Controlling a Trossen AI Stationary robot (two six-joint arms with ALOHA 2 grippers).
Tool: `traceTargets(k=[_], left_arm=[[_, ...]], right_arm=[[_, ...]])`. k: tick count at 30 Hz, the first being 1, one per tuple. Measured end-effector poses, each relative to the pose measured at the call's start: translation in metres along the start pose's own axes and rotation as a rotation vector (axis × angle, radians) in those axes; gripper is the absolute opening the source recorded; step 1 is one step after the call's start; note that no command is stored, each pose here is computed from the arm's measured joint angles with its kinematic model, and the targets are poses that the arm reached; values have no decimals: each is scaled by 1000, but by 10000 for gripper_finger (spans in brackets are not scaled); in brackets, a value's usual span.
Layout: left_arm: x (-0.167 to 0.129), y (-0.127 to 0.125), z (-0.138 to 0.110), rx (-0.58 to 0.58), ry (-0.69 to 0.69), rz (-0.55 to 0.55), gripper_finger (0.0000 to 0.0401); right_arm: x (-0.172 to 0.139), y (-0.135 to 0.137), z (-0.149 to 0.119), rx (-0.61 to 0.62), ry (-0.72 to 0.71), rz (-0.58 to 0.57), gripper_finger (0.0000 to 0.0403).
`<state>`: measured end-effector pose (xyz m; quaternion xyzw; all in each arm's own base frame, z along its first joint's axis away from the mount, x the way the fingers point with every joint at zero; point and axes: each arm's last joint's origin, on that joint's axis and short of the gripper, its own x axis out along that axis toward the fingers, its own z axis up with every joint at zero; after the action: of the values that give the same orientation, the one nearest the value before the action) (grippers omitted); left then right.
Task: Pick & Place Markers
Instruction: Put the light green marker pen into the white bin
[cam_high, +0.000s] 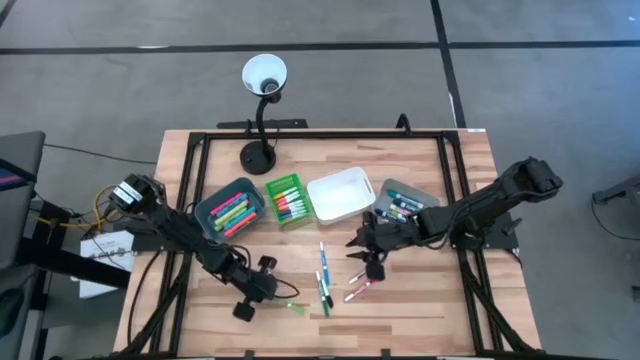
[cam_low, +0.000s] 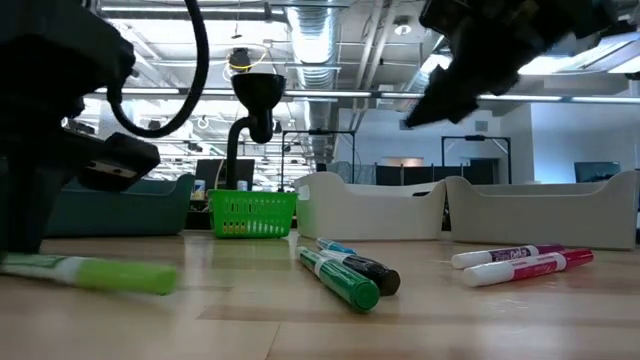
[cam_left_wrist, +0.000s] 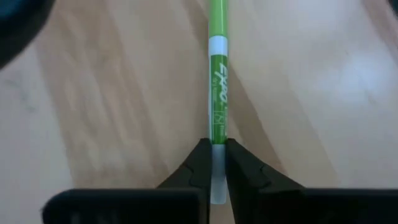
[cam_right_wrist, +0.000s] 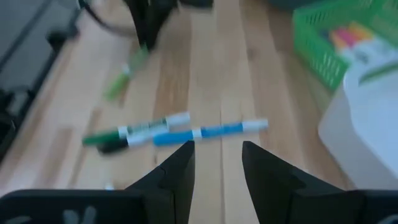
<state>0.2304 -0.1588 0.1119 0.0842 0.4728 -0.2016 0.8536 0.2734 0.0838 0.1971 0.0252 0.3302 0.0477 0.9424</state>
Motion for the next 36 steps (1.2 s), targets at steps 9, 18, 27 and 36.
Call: traceTargets(k=[9, 18, 27, 36], left_arm=[[-64, 18, 37, -113, -432, 518, 22], [-93, 48, 54, -203, -600, 697, 21], [-91, 59, 66, -17, -628, 778, 24], [-91, 58, 65, -35, -648, 768, 25]], right_arm=[[7, 2, 16, -145, -189, 0, 126], [-1, -3, 36, -193, -302, -121, 206], [-2, -42, 56, -39, -467, -112, 221], [2, -37, 60, -107, -530, 23, 185]])
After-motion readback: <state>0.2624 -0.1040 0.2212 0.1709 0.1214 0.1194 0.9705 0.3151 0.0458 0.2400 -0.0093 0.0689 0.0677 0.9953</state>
